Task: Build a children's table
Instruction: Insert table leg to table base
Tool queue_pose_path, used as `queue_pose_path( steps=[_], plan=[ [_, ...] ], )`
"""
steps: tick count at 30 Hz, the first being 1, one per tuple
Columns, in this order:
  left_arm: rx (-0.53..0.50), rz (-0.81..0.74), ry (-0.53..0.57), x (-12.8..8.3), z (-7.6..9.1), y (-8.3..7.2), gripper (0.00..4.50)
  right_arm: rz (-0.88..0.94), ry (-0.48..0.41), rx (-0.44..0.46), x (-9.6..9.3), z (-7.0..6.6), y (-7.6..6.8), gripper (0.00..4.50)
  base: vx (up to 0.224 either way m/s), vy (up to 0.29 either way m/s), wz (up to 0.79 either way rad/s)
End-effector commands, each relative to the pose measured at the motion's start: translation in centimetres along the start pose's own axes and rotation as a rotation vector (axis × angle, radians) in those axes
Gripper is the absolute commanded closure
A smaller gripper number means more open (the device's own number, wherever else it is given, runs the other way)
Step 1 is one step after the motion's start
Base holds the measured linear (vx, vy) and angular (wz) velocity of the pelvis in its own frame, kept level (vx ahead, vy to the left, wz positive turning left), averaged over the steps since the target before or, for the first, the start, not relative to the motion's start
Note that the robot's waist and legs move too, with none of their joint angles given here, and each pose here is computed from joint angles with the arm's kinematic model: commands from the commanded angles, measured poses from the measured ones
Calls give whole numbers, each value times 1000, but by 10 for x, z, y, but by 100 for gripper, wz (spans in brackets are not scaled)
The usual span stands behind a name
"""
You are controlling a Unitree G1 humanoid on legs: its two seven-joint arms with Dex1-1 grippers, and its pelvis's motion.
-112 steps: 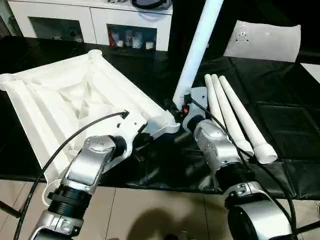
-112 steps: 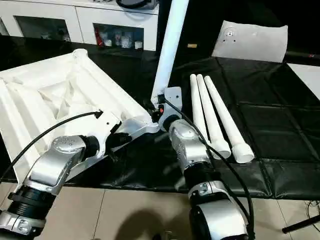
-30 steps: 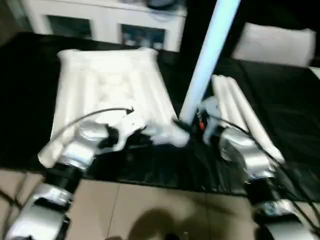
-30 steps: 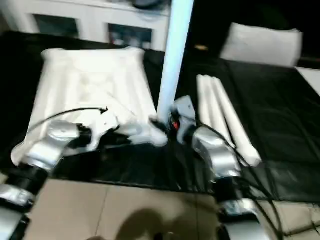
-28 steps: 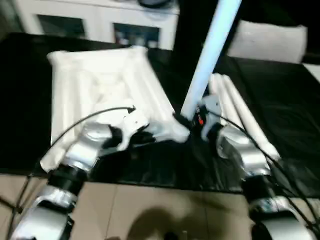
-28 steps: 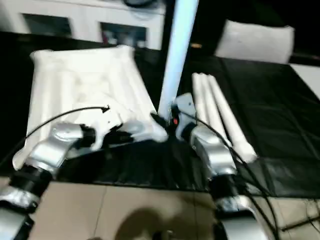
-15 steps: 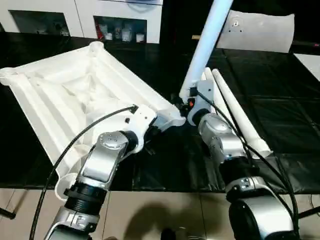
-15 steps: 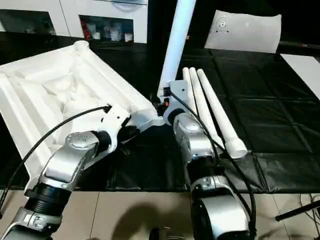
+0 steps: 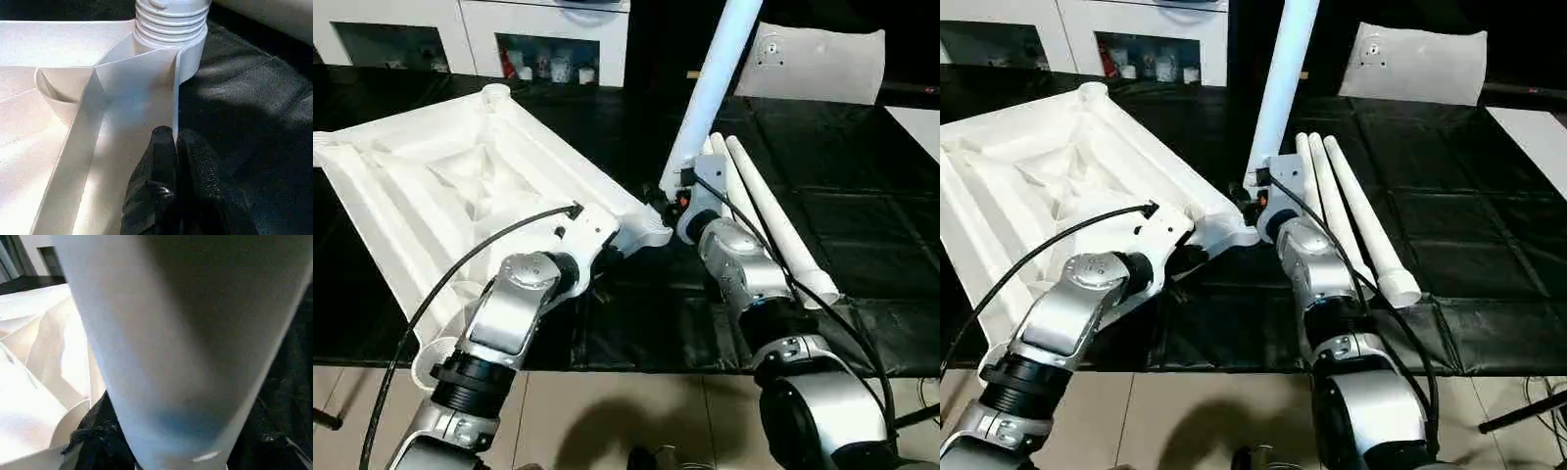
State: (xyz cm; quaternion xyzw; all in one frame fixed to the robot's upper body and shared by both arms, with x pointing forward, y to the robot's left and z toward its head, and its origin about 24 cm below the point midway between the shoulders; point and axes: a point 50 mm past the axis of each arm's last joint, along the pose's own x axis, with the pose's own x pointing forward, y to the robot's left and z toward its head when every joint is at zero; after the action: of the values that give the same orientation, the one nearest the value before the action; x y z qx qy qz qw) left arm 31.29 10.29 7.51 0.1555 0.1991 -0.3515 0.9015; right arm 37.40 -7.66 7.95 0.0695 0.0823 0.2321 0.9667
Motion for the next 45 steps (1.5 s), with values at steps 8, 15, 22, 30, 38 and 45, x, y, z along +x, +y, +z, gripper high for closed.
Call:
queue_pose_path(
  steps=[8,15,22,30,38,45],
  plan=[
    [95,-33,-134,0,24,1,450,90,155,62,-4,-37,11,143,0,0,0],
    [128,-26,-116,-2,18,10,450,164,146,43,-14,-35,4,95,0,0,0],
    [201,-79,-92,-5,8,19,450,233,157,-48,-45,-32,-24,32,0,0,0],
    [248,-137,-76,-8,3,27,450,352,116,-59,-65,-12,-30,4,0,0,0],
    [352,-255,-56,-13,-3,35,450,392,68,-192,-78,18,-41,4,0,0,0],
    [422,-396,-65,-17,-5,34,450,504,131,-311,-100,29,-55,4,0,0,0]
  ],
)
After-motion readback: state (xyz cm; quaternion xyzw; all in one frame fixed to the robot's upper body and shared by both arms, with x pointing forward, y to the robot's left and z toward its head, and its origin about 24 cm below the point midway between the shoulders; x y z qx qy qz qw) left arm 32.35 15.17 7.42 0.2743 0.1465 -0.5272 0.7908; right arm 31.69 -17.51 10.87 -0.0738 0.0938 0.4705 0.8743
